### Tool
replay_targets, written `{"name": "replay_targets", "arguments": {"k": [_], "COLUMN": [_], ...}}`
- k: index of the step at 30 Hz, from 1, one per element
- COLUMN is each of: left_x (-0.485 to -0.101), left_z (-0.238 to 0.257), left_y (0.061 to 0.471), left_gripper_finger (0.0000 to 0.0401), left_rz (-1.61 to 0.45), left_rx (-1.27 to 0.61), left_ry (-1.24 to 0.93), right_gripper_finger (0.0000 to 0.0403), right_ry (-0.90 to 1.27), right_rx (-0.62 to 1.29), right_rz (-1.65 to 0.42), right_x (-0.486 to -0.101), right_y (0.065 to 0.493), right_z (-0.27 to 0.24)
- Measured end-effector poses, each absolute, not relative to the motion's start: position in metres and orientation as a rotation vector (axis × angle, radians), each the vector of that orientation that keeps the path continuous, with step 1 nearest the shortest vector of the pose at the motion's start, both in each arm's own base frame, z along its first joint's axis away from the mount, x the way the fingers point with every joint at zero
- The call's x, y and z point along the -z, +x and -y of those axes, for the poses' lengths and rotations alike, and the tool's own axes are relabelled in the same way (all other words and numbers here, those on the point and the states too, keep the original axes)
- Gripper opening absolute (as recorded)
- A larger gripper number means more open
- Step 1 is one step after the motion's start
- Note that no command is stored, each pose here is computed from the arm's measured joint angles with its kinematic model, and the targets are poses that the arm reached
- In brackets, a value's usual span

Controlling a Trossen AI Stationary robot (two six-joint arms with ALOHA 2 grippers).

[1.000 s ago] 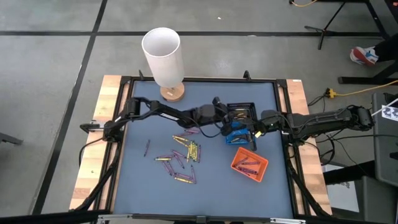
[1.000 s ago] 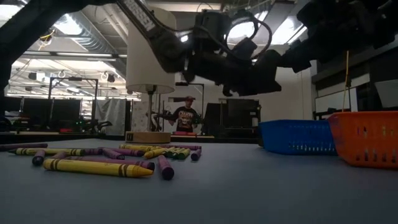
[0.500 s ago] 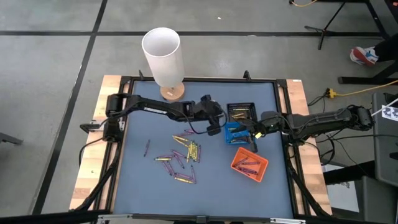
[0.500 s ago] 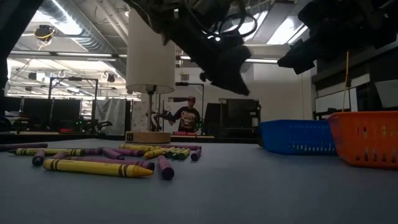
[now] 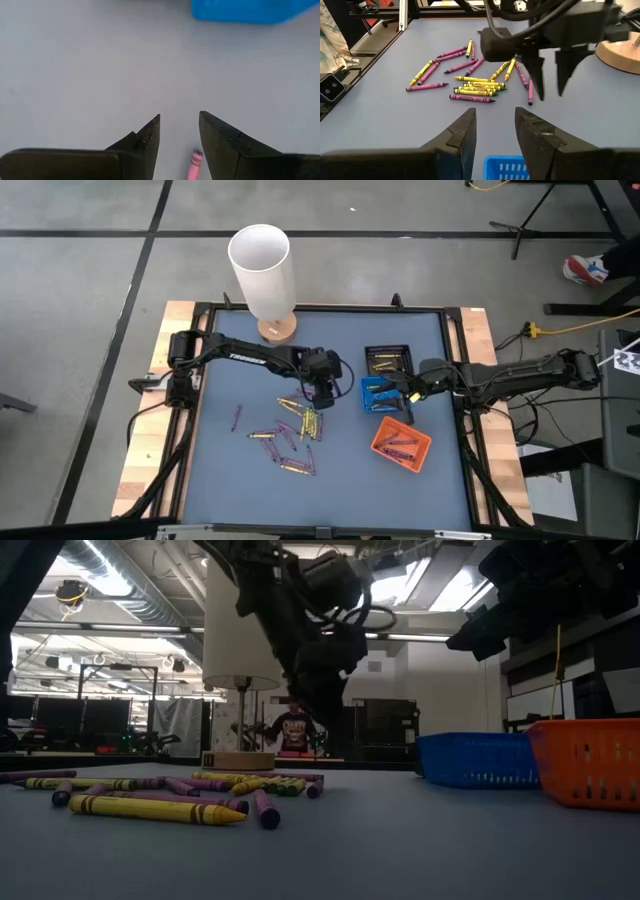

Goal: Sort crayons
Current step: Put the purple crayon into the orange bin

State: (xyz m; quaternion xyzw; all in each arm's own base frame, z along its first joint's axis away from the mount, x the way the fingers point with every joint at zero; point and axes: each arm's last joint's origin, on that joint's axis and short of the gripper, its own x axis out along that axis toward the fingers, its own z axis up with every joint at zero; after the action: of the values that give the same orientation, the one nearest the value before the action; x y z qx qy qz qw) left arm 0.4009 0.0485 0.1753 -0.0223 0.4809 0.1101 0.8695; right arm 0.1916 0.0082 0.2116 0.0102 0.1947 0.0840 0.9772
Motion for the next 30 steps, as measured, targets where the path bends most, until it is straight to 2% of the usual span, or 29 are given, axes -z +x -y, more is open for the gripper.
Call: {"name": "replay_targets", "arguments": {"k": [10, 20, 30], "left_x": [-0.142, -0.123, -0.123], "left_z": [-0.043, -0.041, -0.041], "left_y": [0.379, 0.366, 0.367], "left_gripper_finger": [0.0121, 0.012, 0.0048], "left_rz": [-1.109, -1.114, -1.104], "left_rx": [-0.188, -0.199, -0.192], "left_ry": [-0.104, -0.128, -0.127], "right_gripper_finger": [0.0134, 0.0134, 0.0134], "right_ry": [0.021, 0.021, 0.021], "right_rx": [-0.168, -0.168, -0.168], "right_rz": [-0.393, -0.394, -0.394], "right_x": [-0.212, -0.211, -0.211], "right_y": [0.192, 0.192, 0.192], "right_z": [-0.008, -0.008, -0.008]}}
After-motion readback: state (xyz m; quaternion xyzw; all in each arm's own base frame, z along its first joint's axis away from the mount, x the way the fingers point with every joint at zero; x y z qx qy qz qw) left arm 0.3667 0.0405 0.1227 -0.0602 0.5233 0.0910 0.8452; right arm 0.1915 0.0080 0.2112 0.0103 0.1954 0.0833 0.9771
